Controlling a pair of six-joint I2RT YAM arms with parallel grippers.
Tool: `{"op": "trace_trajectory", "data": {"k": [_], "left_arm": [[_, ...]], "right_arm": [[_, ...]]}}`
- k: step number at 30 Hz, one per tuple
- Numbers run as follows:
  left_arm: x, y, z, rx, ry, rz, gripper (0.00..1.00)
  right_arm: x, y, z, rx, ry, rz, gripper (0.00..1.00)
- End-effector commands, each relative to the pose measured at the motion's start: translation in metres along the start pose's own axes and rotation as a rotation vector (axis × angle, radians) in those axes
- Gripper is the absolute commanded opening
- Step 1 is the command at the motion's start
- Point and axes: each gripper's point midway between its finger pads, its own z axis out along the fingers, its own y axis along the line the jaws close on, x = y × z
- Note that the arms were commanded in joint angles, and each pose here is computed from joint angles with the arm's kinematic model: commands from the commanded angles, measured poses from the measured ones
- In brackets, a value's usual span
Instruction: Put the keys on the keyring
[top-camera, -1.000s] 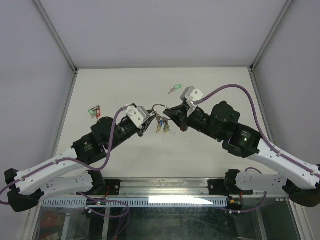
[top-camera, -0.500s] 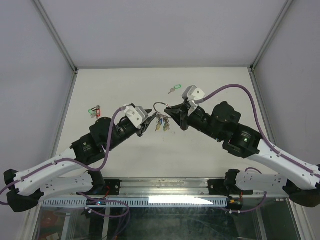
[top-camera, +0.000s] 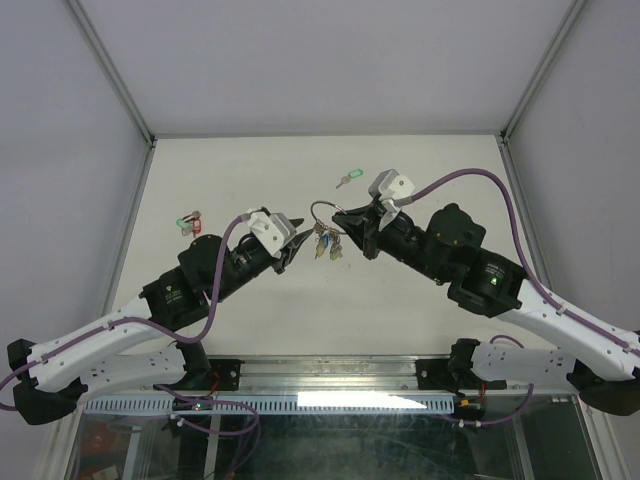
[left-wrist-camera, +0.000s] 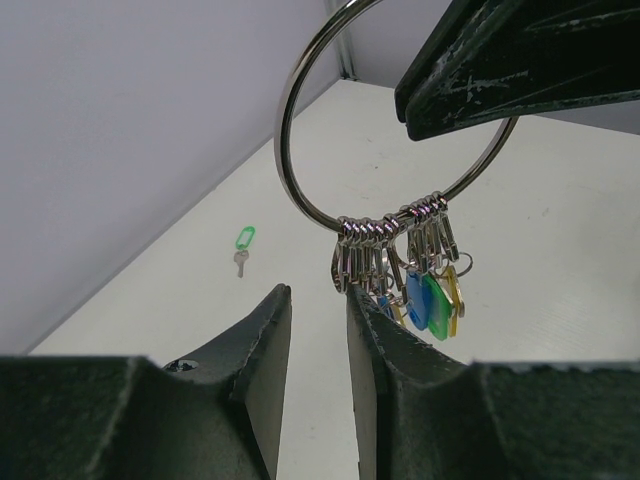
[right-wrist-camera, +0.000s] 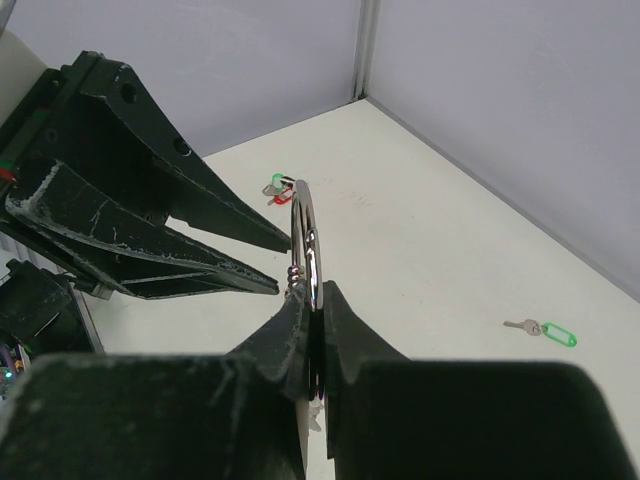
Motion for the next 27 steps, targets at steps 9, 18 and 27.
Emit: {"op": "trace_trajectory", "data": {"k": [9,18,27], "left_arm": [[-0.0266,-0.0012,0.0033,0.014,-0.074,-0.015,0.28],[-0.0258,0.0019,0.0059,-0.007,-0.073,-0.01,0.22],[-0.0277,0.0043,0.0066,-0.021,-0.081,-0.011,0.12]], "right_arm": [[-0.0318,-0.0014,-0.0034,0.004,-0.117,0.038,0.0],[-0.0314,0.0027,-0.002,-0.017,-0.113,0.04,0.0],[-0.0296,0.0051,-0.0001,-0.029,-0.108,0.042,0.0]]}}
